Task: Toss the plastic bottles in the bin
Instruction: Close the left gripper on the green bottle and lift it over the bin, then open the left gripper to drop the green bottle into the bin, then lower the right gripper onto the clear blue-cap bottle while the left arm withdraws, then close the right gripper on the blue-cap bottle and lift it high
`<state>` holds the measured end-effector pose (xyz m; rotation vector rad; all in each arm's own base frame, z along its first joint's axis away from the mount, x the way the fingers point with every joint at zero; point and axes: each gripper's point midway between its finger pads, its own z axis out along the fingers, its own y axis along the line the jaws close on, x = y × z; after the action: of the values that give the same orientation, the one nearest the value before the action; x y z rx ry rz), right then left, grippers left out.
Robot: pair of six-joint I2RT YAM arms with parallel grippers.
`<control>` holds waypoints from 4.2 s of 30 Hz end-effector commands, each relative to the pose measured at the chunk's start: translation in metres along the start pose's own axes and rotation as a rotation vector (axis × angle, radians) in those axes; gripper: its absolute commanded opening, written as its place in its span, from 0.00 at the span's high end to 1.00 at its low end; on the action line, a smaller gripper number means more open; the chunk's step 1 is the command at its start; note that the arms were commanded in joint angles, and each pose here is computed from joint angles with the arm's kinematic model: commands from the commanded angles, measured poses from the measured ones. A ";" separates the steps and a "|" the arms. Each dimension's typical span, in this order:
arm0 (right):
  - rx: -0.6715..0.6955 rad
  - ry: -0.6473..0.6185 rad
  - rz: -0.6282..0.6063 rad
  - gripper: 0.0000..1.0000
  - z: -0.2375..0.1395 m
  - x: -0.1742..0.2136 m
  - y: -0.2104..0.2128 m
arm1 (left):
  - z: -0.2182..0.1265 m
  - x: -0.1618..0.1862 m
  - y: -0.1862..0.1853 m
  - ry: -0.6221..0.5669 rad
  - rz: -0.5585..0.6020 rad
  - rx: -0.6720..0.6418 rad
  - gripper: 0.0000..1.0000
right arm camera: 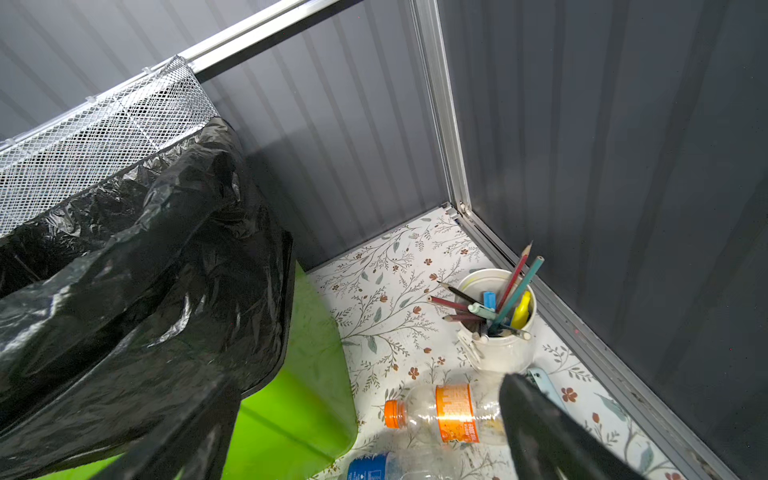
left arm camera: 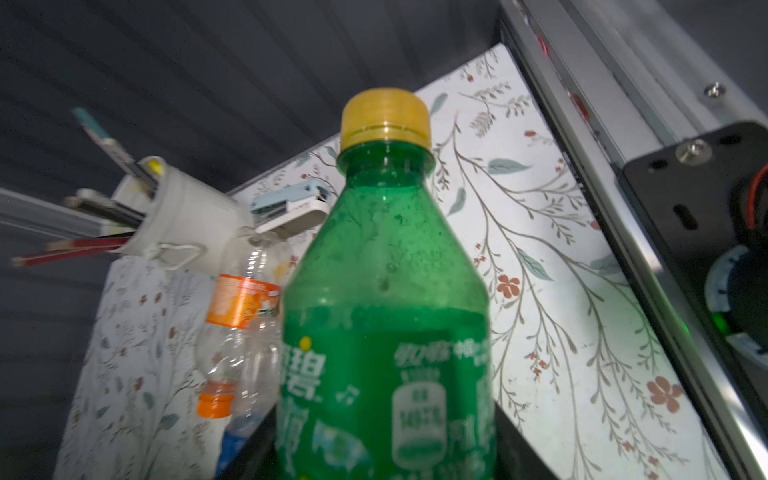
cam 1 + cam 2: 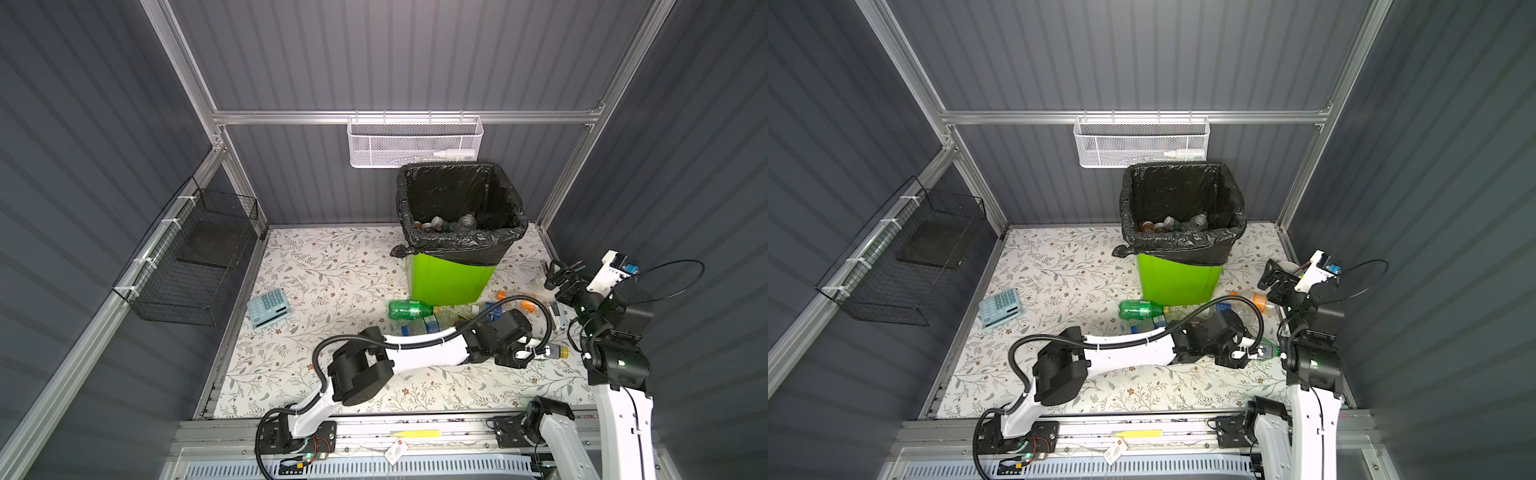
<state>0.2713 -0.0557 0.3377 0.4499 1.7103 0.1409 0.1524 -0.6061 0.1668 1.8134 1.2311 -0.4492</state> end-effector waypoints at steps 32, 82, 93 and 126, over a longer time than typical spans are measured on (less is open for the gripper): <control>-0.085 -0.071 0.059 0.01 -0.002 -0.016 0.013 | -0.488 -0.103 0.276 -0.686 -0.227 -1.113 0.43; -0.517 0.404 -0.947 0.01 -0.010 0.204 0.156 | -0.410 0.366 0.159 0.292 -1.326 -1.265 0.00; -0.666 0.708 -1.435 0.02 -0.009 0.324 0.183 | -0.391 0.383 0.143 0.320 -1.387 -1.193 0.00; -0.846 0.789 -1.386 0.43 -0.023 0.339 0.228 | -0.391 0.385 0.135 0.354 -1.358 -1.174 0.00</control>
<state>0.2525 0.2650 0.0613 -1.6850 2.1969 -0.0990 0.3780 -0.0881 0.1731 -0.1190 2.1987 -0.0045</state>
